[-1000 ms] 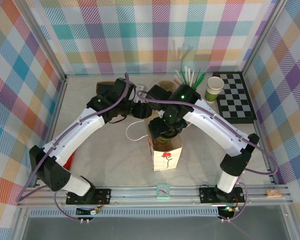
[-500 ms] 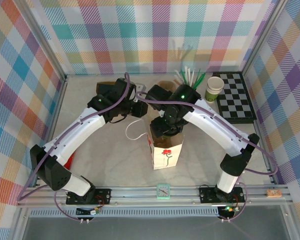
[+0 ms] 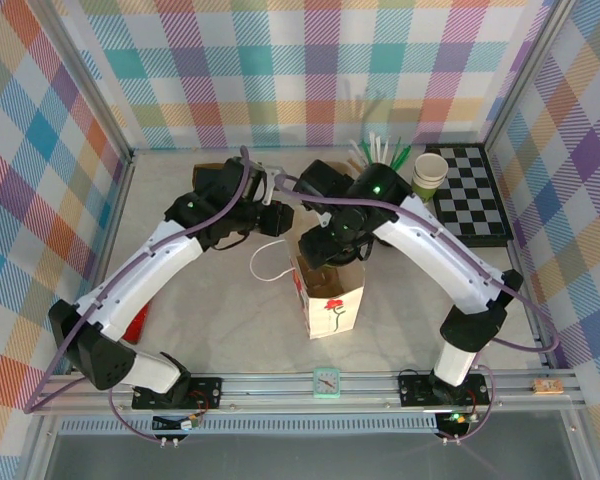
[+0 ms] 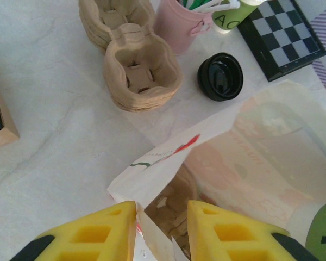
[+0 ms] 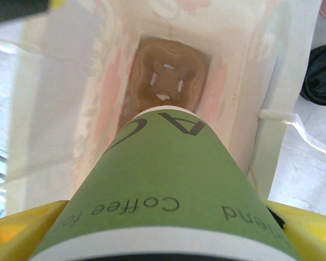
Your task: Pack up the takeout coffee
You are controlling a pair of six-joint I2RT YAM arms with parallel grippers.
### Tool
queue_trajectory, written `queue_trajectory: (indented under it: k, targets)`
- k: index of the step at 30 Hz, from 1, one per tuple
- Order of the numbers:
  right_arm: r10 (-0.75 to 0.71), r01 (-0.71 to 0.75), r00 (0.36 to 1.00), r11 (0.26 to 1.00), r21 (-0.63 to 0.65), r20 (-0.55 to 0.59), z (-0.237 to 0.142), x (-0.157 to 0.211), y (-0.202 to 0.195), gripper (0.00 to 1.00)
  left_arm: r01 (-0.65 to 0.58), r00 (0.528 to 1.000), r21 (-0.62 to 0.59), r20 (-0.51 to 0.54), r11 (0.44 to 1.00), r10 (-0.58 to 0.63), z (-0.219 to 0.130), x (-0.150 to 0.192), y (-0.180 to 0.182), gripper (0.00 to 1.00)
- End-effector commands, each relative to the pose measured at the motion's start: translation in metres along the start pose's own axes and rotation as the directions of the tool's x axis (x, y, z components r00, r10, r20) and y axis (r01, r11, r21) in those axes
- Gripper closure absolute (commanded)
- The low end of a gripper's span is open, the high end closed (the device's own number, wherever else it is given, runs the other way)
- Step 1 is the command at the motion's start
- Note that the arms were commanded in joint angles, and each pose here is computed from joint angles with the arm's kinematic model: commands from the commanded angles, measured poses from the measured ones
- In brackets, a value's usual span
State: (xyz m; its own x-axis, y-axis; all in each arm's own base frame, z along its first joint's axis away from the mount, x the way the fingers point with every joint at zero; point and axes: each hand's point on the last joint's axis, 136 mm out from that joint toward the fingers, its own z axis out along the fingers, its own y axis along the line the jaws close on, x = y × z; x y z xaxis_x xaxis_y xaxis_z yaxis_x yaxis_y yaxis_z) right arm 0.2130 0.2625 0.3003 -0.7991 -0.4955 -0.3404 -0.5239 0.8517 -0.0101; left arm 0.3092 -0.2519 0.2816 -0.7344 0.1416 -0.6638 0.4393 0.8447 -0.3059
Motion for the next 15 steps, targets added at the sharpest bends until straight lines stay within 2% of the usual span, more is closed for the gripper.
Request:
queue_trajectory:
  k: [1, 7, 15]
  targets:
    - [-0.001, 0.000, 0.989, 1.000, -0.006, -0.145, -0.011, 0.036, 0.000, 0.37, 0.006, 1.000, 0.019, -0.005, 1.000, -0.005, -0.008, 0.007, -0.007, 0.69]
    - [0.024, -0.030, 0.988, 0.999, -0.038, -0.150, -0.015, 0.041, 0.012, 0.39, 0.004, 1.000, 0.015, -0.008, 1.000, -0.004, -0.008, 0.010, -0.006, 0.69]
    - [0.088, -0.078, 0.975, 0.995, 0.057, -0.204, 0.002, 0.053, 0.006, 0.40, 0.008, 1.000, 0.001, 0.013, 1.000, -0.008, -0.016, 0.012, -0.003, 0.65]
